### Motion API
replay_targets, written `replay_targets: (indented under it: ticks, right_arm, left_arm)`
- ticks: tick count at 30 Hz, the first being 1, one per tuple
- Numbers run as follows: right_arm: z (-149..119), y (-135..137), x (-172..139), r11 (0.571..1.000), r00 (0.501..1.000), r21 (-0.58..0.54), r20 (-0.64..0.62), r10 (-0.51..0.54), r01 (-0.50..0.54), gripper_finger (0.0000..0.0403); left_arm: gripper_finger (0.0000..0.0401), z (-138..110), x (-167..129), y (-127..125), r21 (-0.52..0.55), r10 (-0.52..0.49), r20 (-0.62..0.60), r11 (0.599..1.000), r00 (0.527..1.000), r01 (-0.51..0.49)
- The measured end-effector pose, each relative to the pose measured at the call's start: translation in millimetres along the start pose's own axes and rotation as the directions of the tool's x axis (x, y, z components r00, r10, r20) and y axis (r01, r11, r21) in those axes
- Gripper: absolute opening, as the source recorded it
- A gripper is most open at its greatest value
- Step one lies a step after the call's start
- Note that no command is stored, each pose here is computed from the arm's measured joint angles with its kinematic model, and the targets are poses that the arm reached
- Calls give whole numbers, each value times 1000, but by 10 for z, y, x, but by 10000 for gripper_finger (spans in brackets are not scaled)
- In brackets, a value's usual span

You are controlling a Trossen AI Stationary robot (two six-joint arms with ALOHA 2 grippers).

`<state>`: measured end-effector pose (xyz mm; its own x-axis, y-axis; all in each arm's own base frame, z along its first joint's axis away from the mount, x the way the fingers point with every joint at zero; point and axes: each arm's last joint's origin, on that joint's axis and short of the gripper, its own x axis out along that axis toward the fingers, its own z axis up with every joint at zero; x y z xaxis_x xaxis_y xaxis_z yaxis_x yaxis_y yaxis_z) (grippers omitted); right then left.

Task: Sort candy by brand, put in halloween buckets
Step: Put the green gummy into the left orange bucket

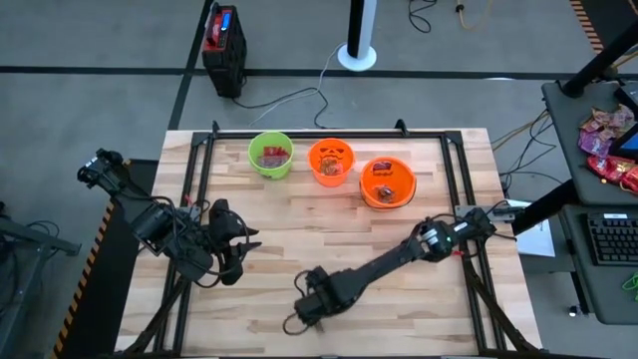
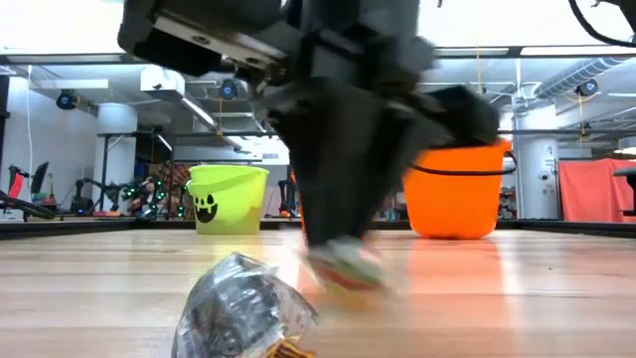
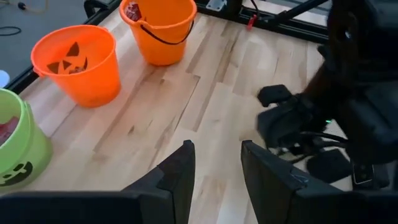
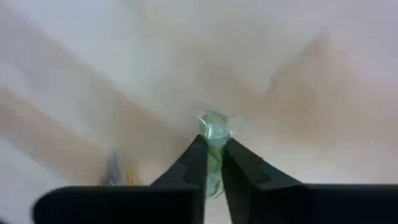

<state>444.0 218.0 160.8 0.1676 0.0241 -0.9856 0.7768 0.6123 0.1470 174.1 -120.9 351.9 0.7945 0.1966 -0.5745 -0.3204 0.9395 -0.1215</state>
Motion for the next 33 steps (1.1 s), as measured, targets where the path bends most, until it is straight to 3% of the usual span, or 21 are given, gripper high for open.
replay_targets:
  ticks: [4, 7, 12, 17, 23, 26, 29, 33]
  right_arm:
    - [191, -37, -229, 999, 995, -37, 91, 30, -27, 16]
    - [480, -102, -455, 995, 981, -87, 181, 69, -54, 14]
    - [1377, -301, -737, 969, 911, -206, 358, 205, -137, 13]
    - [2310, -630, -886, 929, 782, -309, 519, 346, -206, 13]
    - [3082, -1216, -1016, 923, 689, -318, 620, 376, -217, 12]
    - [3258, -1477, -1059, 946, 709, -278, 633, 310, -166, 12]
    - [3283, -1749, -1152, 984, 784, -175, 609, 122, -17, 12]
    - [3168, -2047, -1303, 978, 856, -107, 507, -101, 179, 12]
  left_arm:
    - [115, 4, -6, 4, -3, -2, 2, 1000, 1000, 2]
    - [115, 22, -22, 8, -18, -13, 16, 1000, 1000, 13]
    - [115, 188, -153, 21, -65, -10, 89, 998, 996, 15]
    - [115, 474, -401, 81, -138, 29, 206, 990, 978, 0]
    - [115, 690, -615, 157, -181, 87, 300, 983, 950, -32]
    - [115, 719, -639, 174, -201, 125, 330, 978, 936, -60]
    - [115, 720, -636, 180, -218, 157, 347, 972, 925, -83]
    - [115, 717, -608, 158, -228, 190, 360, 967, 913, -111]
